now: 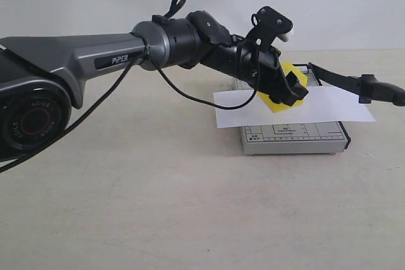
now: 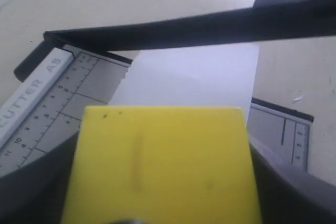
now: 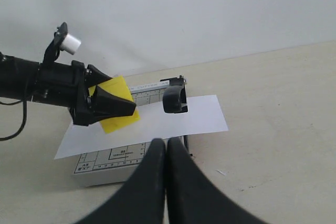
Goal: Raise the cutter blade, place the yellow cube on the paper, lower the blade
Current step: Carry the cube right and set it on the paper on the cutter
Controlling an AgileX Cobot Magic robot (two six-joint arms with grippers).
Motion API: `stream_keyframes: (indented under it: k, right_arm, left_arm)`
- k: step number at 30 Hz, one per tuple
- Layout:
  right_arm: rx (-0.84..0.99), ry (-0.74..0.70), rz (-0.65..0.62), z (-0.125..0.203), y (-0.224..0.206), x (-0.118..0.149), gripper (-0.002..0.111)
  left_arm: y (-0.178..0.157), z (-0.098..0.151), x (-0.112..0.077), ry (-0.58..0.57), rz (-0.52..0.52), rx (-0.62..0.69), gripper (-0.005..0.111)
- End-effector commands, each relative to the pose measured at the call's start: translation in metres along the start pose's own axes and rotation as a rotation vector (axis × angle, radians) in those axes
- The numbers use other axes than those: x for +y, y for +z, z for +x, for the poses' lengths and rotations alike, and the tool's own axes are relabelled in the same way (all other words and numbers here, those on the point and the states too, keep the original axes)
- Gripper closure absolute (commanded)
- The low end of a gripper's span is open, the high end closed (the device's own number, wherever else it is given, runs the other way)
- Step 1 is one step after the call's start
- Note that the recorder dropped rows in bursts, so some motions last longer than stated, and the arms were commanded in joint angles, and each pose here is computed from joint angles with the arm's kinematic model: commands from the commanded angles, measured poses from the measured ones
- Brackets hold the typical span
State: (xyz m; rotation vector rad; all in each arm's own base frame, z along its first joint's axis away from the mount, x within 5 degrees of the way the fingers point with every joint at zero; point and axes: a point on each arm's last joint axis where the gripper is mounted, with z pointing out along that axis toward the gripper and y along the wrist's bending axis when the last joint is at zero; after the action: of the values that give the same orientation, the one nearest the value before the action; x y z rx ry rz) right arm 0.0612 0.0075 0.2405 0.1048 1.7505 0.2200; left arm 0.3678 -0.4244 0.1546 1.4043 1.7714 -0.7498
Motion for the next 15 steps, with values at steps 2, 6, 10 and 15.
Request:
stream_keyframes:
  k: [2,6,10,15]
  right_arm:
    - [-0.014,-0.001,0.003,-0.001,0.000,0.000,0.108]
    - [-0.014,0.006,0.000,-0.001,0.000,0.000,0.108]
    - [-0.010,0.015,-0.002,0.000,0.000,0.000,0.108]
    - [-0.010,0.013,-0.003,0.000,0.000,0.000,0.108]
  left_arm:
    - [0.010,0.012,-0.001,0.042,0.014,0.019,0.102]
    - [0.018,0.023,-0.002,0.033,0.028,0.041,0.102]
    - [0.025,0.032,-0.001,0.014,0.028,0.049,0.102]
    - [0.026,0.031,0.006,0.001,-0.047,0.019,0.092]
